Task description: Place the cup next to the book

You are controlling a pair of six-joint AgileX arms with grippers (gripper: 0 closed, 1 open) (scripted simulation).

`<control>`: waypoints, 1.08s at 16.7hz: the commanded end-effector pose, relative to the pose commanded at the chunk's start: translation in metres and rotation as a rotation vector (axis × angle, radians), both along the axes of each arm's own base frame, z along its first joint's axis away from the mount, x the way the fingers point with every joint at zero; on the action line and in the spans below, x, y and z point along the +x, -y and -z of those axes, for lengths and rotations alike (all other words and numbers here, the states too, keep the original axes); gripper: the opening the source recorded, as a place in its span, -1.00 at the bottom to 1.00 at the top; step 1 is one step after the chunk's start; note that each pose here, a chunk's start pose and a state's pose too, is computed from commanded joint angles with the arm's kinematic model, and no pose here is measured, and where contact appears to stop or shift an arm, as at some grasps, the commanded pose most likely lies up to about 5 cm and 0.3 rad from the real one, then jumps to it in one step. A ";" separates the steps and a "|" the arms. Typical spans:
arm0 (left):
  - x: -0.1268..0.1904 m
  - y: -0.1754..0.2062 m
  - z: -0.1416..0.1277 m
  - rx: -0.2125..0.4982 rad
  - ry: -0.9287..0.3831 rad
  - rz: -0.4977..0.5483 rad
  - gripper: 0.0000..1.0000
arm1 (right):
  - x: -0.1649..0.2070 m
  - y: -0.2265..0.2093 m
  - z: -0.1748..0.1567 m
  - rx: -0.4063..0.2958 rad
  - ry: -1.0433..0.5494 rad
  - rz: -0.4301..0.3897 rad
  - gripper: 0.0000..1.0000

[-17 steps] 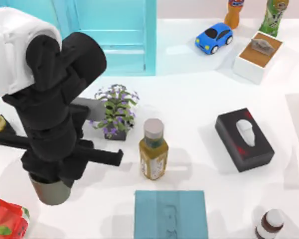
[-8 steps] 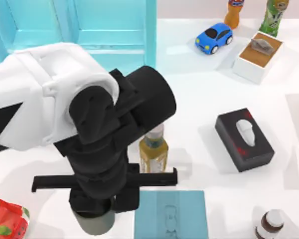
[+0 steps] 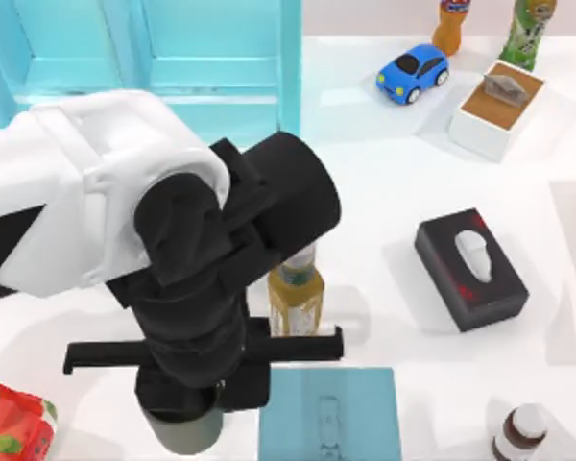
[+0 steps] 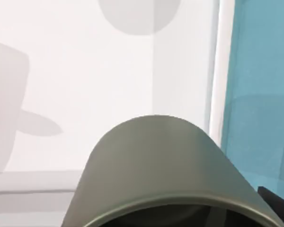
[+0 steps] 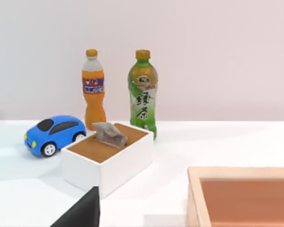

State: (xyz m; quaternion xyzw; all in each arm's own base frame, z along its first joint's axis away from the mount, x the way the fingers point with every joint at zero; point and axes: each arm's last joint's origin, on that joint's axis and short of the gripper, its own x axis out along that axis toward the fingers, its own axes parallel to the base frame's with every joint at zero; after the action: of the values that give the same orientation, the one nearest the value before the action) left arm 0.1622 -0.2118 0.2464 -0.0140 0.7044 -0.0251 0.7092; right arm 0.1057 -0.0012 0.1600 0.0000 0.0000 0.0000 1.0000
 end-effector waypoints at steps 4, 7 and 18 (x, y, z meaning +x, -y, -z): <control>0.000 -0.001 0.033 -0.012 0.009 0.003 -1.00 | 0.000 0.000 0.000 0.000 0.000 0.000 1.00; -0.001 -0.004 0.056 -0.007 0.006 0.006 -1.00 | 0.000 0.000 0.000 0.000 0.000 0.000 1.00; -0.001 -0.005 0.059 -0.004 0.004 0.004 0.06 | 0.000 0.000 0.000 0.000 0.000 0.000 1.00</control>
State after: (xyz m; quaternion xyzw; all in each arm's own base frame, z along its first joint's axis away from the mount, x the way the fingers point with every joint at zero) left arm 0.1608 -0.2069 0.1871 -0.0141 0.7029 -0.0282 0.7106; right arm 0.1057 -0.0012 0.1600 0.0000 0.0000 0.0000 1.0000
